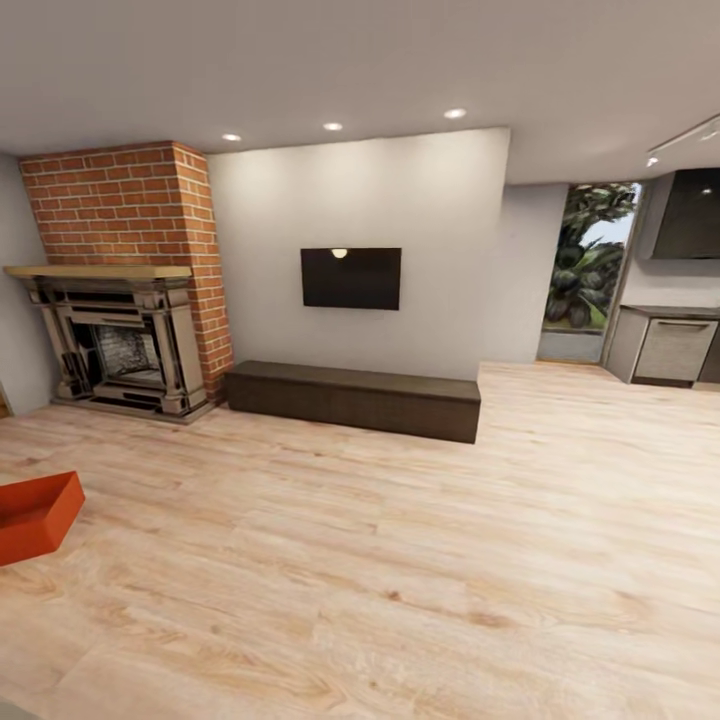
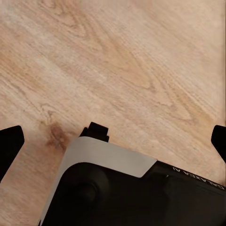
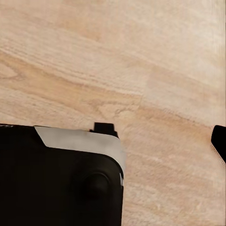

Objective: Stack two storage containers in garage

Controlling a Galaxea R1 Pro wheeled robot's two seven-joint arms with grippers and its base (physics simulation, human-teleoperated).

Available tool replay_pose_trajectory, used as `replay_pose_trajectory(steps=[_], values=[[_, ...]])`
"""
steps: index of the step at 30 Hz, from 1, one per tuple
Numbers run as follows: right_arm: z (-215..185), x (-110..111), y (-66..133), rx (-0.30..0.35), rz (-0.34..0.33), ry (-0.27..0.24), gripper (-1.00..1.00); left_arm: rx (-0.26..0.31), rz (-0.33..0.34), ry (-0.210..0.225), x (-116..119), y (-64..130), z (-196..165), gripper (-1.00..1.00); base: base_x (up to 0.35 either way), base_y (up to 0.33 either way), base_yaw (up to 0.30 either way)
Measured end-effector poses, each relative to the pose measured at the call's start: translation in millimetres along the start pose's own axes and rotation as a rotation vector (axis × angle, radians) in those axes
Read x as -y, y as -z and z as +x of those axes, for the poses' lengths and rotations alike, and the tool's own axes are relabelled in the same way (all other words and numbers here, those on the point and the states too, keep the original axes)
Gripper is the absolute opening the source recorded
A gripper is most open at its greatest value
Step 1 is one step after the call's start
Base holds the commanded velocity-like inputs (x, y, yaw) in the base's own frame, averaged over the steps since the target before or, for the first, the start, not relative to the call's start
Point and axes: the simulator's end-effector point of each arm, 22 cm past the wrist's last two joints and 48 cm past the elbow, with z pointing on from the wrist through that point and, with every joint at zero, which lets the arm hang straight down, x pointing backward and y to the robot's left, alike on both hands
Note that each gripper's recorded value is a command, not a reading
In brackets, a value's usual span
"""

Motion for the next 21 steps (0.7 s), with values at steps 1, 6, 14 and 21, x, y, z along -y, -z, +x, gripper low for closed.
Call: replay_pose_trajectory(steps=[1, 6, 14, 21], values=[[-0.1, 0.0, 0.0, 0.000, 0.001, -0.002, 1.00, 0.000, 0.000, -0.001, 0.0, 0.0, 0.1, 1.00, 0.322, 0.000, 0.000], [-0.2, -1.4, 0.1, 0.000, 0.000, -0.008, 1.00, -0.002, 0.000, -0.002, 0.0, 0.0, 0.5, 1.00, 0.322, 0.000, 0.000], [-1.3, -7.0, 0.4, 0.003, -0.006, -0.014, 1.00, -0.004, 0.000, -0.003, 0.0, 0.0, 0.9, 1.00, 0.322, 0.000, 0.000], [-0.9, -6.9, 0.4, 0.001, -0.005, -0.021, 1.00, -0.004, 0.000, -0.004, 0.0, 0.0, 0.8, 1.00, 0.322, 0.000, 0.000]])
